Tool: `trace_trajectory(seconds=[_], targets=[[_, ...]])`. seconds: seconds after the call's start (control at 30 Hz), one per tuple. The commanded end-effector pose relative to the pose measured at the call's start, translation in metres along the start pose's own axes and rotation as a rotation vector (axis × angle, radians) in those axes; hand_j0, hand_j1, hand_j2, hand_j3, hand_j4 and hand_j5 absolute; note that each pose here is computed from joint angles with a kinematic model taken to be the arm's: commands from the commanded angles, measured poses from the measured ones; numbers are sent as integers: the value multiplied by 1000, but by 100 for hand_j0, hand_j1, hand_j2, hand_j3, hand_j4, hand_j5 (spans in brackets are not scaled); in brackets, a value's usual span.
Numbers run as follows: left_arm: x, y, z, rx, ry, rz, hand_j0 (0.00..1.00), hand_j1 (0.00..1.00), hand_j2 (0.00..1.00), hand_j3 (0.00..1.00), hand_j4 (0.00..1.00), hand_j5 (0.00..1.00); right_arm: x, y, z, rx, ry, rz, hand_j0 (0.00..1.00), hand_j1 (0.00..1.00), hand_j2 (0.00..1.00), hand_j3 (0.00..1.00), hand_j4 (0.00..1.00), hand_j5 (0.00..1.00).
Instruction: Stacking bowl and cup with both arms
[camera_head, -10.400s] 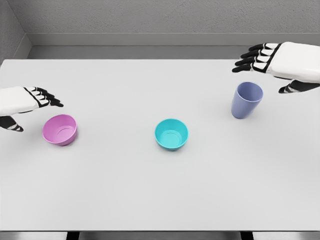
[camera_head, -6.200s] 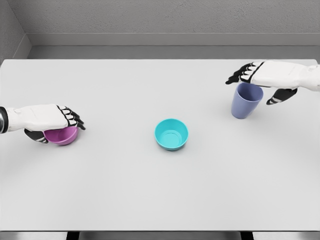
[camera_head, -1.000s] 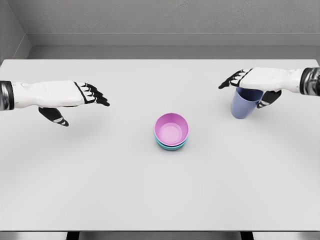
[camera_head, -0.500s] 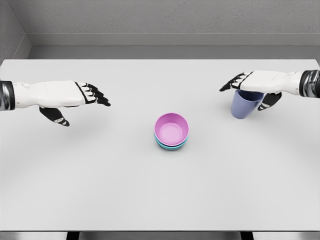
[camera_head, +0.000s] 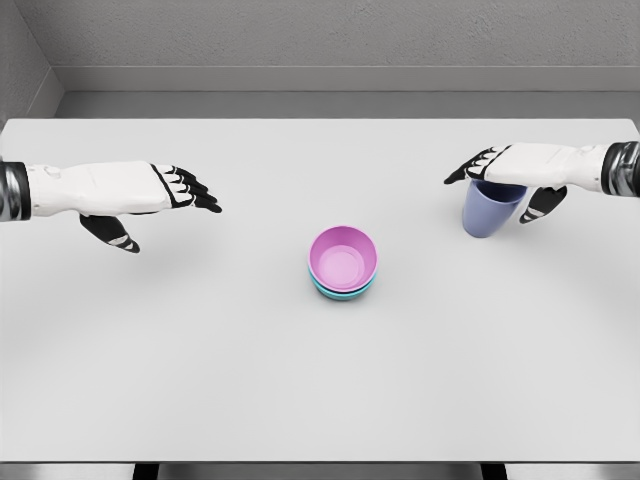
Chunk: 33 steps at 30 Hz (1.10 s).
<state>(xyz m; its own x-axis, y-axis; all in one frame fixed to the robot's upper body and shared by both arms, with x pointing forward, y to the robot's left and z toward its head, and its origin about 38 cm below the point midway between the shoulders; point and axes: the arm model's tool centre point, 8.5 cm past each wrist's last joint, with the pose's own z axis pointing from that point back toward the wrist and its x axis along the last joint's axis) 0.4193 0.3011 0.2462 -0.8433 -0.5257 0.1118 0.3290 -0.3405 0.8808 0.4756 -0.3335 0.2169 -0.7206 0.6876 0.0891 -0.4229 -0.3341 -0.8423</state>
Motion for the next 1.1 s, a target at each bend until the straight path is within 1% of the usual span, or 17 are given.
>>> trace_trajectory(seconds=[0.0,0.07,0.2,0.23,0.37,0.4,0.43,0.57,0.63,0.7,0.73,0.8,0.83,1.0,1.07], targets=[[0,0,0,4,1,5,100,100,100,100,100,100,0,0,1,-3,1,-5,97,97,97,97,97,97],[0,0,0,4,1,5,100,100,100,100,100,100,0,0,1,-4,0,-6,88,88,88,88,88,88],[0,0,0,4,1,5,100,100,100,100,100,100,0,-1,1,-6,0,-5,86,86,86,86,86,86],[0,0,0,4,1,5,100,100,100,100,100,100,-1,-2,1,-8,2,-5,82,82,82,82,82,82],[0,1,0,5,-1,5,100,100,100,100,100,100,0,-2,1,-8,1,-4,80,80,80,80,80,80],[0,0,0,4,1,5,100,100,100,100,100,100,0,-2,1,-8,1,-4,74,74,74,74,74,74],[0,0,0,4,1,5,100,100,100,100,100,100,0,-2,1,-8,1,-4,72,72,72,72,72,72],[0,0,0,4,1,5,100,100,100,100,100,100,0,-2,1,-8,1,-4,71,71,71,71,71,71],[0,0,0,4,1,5,100,100,100,100,100,100,-1,-2,1,-10,1,-4,68,68,68,68,68,68],[0,0,0,4,1,5,100,100,100,100,100,100,-1,-3,2,-11,2,-4,61,61,61,61,61,61],[0,0,0,4,1,5,100,100,100,100,100,100,-1,-3,2,-12,1,-5,59,59,59,59,59,59],[0,0,1,3,2,5,100,100,100,100,100,100,0,-4,1,-14,-1,-4,59,59,59,59,59,59],[-1,0,2,1,3,5,100,100,100,100,100,100,0,-4,1,-15,-2,-3,56,56,56,56,56,56],[-1,0,2,2,3,5,100,100,100,100,100,100,1,-5,0,-18,-5,-4,56,56,56,56,56,56],[-1,0,2,1,3,5,100,100,100,100,100,100,1,-6,0,-19,-4,-3,53,53,53,53,53,53]])
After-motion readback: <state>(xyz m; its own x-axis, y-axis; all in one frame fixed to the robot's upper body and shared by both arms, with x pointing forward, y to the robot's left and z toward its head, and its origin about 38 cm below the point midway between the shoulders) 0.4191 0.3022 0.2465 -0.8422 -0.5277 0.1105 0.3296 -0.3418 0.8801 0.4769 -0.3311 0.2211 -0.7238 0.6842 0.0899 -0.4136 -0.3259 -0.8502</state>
